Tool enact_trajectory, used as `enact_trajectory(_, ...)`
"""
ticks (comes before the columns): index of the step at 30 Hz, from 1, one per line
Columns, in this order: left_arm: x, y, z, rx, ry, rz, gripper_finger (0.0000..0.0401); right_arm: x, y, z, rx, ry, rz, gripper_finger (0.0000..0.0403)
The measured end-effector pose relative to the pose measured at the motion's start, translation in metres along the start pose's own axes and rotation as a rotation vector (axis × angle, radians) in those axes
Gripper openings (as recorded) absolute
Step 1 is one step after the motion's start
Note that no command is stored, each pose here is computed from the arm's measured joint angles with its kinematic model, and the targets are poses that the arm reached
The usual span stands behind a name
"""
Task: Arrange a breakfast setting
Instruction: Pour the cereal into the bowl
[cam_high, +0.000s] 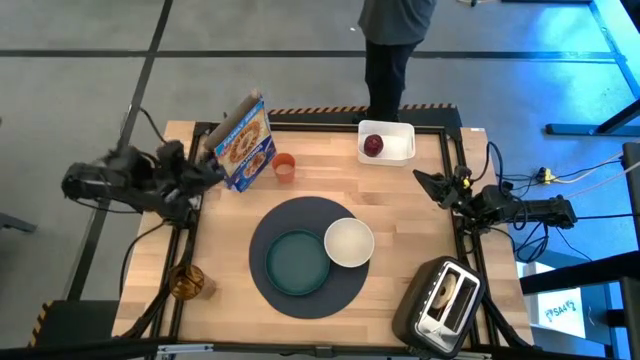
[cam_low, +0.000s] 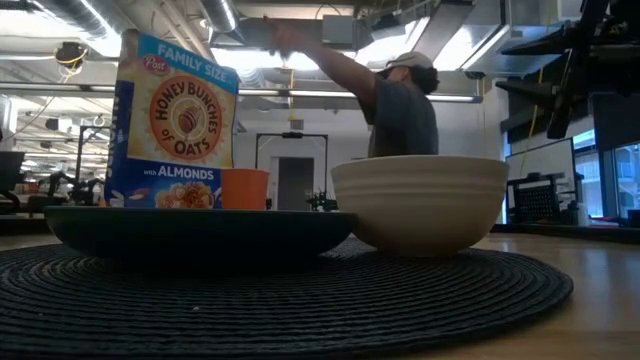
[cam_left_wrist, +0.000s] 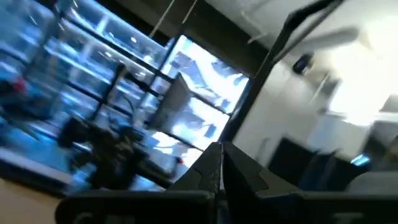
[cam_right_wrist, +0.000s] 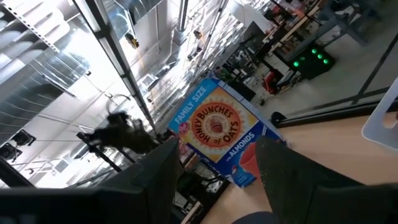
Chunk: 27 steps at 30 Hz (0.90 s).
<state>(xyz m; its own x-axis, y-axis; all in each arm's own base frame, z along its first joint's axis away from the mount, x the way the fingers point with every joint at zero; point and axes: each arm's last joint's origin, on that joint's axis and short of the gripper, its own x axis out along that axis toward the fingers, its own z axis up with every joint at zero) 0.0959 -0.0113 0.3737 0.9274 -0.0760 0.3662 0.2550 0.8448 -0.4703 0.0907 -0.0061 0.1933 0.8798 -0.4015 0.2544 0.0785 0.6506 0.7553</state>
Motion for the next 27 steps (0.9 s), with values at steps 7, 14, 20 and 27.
enact_trajectory(7, 0.014, -0.016, 0.039, 0.327, 0.222, 0.299, 0.0038, 0.000, 0.000, 0.000, 0.000, 0.001, 0.001, 0.0202)
enact_trajectory(14, 0.003, -0.019, 0.054, 0.379, 0.434, 0.554, 0.0140, 0.000, 0.000, 0.000, -0.003, 0.003, -0.005, 0.0202)
enact_trajectory(20, -0.015, -0.011, 0.045, 0.289, 0.624, 0.752, 0.0222, 0.000, -0.003, -0.001, -0.015, -0.003, -0.043, 0.0202)
enact_trajectory(27, -0.029, -0.003, 0.031, 0.173, 0.782, 0.942, 0.0294, 0.000, -0.005, -0.002, -0.025, -0.010, -0.076, 0.0202)
